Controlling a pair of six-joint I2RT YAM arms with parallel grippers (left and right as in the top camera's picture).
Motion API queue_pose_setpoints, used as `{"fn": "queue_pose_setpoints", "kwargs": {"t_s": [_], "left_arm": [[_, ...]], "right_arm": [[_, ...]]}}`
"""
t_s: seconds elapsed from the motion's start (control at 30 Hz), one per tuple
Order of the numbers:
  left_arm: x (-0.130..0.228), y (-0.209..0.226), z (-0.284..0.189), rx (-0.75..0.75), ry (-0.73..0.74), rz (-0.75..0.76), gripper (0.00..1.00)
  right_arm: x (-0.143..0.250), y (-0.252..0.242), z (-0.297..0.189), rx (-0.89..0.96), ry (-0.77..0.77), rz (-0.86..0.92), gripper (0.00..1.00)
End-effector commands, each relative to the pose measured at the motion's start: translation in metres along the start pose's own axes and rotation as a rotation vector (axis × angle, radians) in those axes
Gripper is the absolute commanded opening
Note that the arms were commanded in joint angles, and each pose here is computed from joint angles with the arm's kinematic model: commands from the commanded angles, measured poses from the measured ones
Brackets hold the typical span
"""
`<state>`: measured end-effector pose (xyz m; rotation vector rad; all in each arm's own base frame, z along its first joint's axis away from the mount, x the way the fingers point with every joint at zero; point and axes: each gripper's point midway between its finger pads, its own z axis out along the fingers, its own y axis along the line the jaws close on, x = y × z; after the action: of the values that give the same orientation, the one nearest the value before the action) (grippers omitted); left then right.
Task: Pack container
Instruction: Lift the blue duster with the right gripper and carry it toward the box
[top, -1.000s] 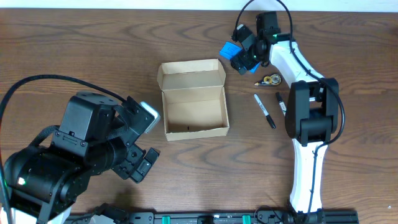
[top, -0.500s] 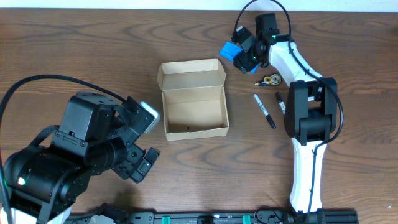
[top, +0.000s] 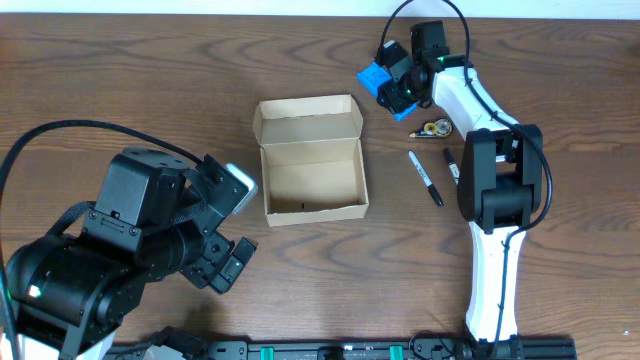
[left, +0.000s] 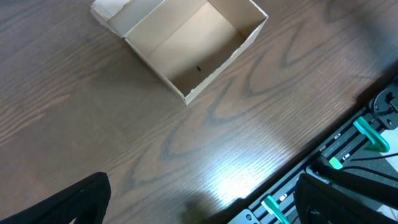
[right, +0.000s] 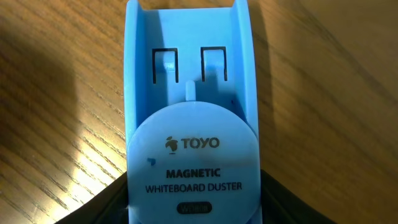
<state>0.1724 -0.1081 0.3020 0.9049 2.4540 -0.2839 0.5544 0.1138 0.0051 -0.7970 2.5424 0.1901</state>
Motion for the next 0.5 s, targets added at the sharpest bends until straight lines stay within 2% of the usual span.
{"fn": "queue_pose_setpoints", "kwargs": {"t_s": [0.0,0.47], "left_arm": [[-0.003,0.0,-0.005,-0.002,-0.015,0.006,0.95],[-0.003,0.0,-0.005,-0.002,-0.015,0.006,0.95]], "right_arm": [[-0.012,-0.001,-0.005,0.008,-0.024,0.075,0.49],[-0.098,-0.01,-0.117,0.064,-0.199,0.073,0.49]]}}
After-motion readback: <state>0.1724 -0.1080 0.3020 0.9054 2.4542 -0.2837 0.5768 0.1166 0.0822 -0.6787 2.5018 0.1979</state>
